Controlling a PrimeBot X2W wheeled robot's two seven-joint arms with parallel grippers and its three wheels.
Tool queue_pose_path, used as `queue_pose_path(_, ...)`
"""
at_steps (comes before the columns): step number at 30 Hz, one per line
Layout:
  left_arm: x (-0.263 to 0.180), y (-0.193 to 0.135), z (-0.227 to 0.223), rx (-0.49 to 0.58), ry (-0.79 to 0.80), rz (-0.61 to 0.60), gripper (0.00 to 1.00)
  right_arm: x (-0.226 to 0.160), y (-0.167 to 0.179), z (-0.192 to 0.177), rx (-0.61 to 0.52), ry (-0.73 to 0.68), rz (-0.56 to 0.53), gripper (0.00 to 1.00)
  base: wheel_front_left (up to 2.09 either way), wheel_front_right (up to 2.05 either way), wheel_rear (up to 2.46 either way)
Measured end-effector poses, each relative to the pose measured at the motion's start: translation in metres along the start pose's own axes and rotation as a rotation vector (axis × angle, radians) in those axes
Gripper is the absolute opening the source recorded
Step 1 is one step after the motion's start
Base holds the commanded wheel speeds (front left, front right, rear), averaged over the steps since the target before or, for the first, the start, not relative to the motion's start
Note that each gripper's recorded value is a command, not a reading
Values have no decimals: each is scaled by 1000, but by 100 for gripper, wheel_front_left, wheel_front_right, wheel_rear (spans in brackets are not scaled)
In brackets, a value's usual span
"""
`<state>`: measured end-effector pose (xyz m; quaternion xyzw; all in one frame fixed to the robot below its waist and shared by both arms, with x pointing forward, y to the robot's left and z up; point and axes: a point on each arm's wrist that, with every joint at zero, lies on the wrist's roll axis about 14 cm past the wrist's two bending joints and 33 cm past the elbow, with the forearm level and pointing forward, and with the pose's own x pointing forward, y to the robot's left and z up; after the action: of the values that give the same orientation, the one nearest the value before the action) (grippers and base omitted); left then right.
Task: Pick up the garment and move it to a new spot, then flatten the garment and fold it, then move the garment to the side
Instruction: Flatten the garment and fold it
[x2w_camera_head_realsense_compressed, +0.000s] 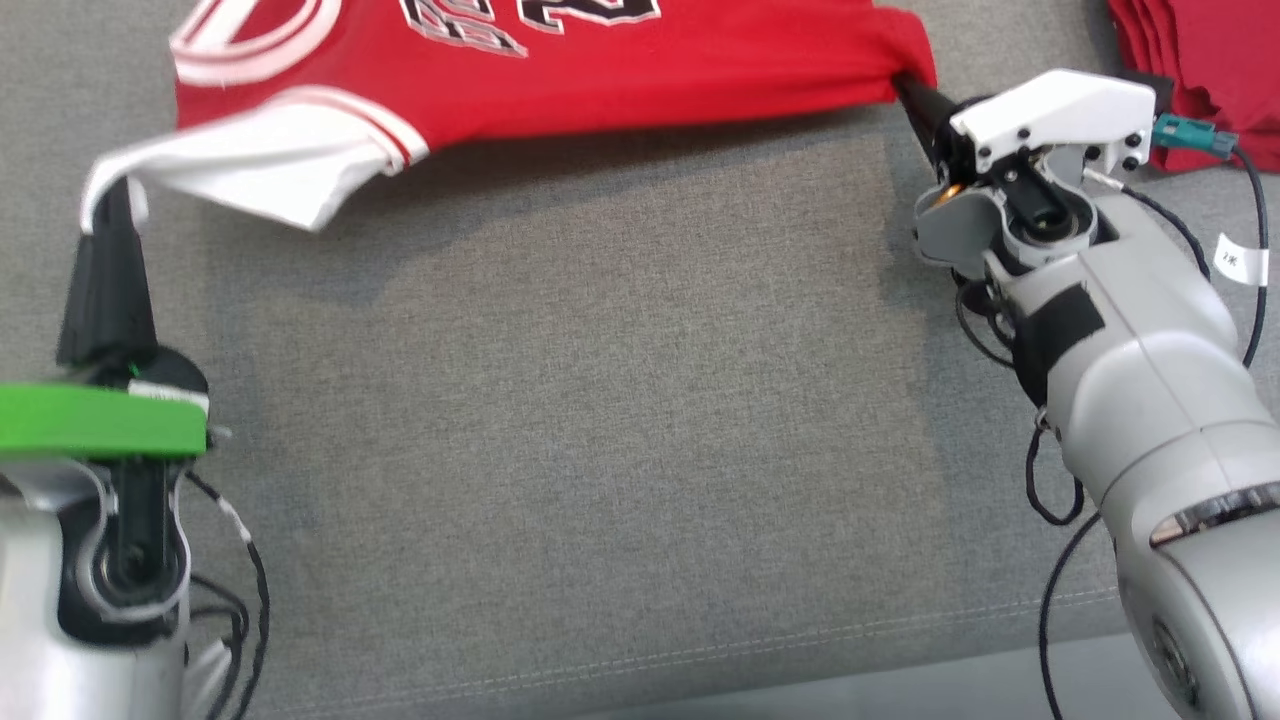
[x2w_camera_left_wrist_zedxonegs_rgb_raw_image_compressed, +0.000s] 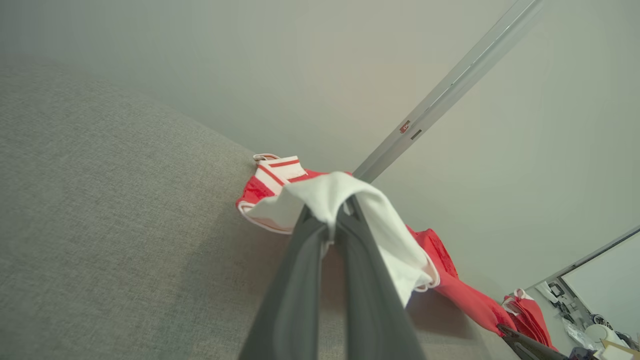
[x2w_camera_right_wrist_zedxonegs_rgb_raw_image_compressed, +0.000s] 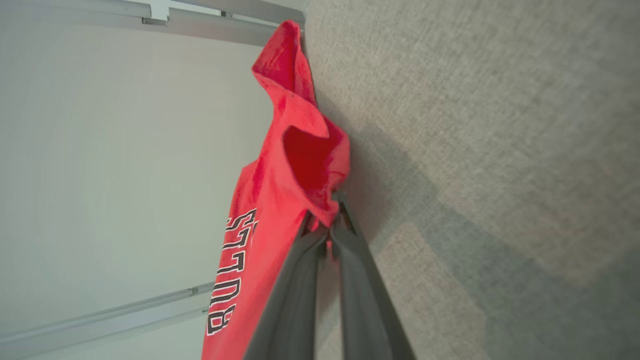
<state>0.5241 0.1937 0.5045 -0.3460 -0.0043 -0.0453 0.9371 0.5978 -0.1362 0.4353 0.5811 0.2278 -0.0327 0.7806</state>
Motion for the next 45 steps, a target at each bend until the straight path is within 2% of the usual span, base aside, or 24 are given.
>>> queue_pose_path(1, -13, 2, -2, -10, 10, 18, 0, -5, -4, -3, -5, 9, 0, 0, 0, 0, 0)
queue_pose_path(3, -35, 4, -6, -31, 34, 47, 0, -14, 0, -9, -135, 24, 36, 0, 0, 0, 0)
queue_pose_path(5, -56, 6, -8, -32, 48, 72, 0, -26, 3, -12, -206, 24, 80, 0, 0, 0, 0)
queue_pose_path(8, -79, 7, -6, -35, 49, 95, 0, -50, -8, -20, -380, 22, 118, 0, 0, 0, 0)
queue_pose_path(12, -102, 6, -6, -30, 42, 117, 0, -83, -20, -20, -548, 1, 160, 0, 0, 0, 0)
queue_pose_path(17, -127, -1, -17, 15, 77, 110, 0, -123, -33, -18, -658, -30, 192, 0, 0, 0, 0)
queue_pose_path(22, -146, -4, -23, 32, 69, 122, 0, -160, -42, -17, -841, -57, 205, 0, 0, 0, 0)
queue_pose_path(31, -183, -5, -46, -27, 89, 191, 0, -205, -54, -31, -896, -100, 132, 0, 0, 0, 0)
queue_pose_path(33, -192, -7, -55, -45, 108, 206, 0, -211, -56, -33, -874, -108, 111, 0, 0, 0, 0)
queue_pose_path(45, -213, -2, -76, -19, 187, 235, 0, -238, -96, -18, -852, -110, -81, 0, 0, 0, 0)
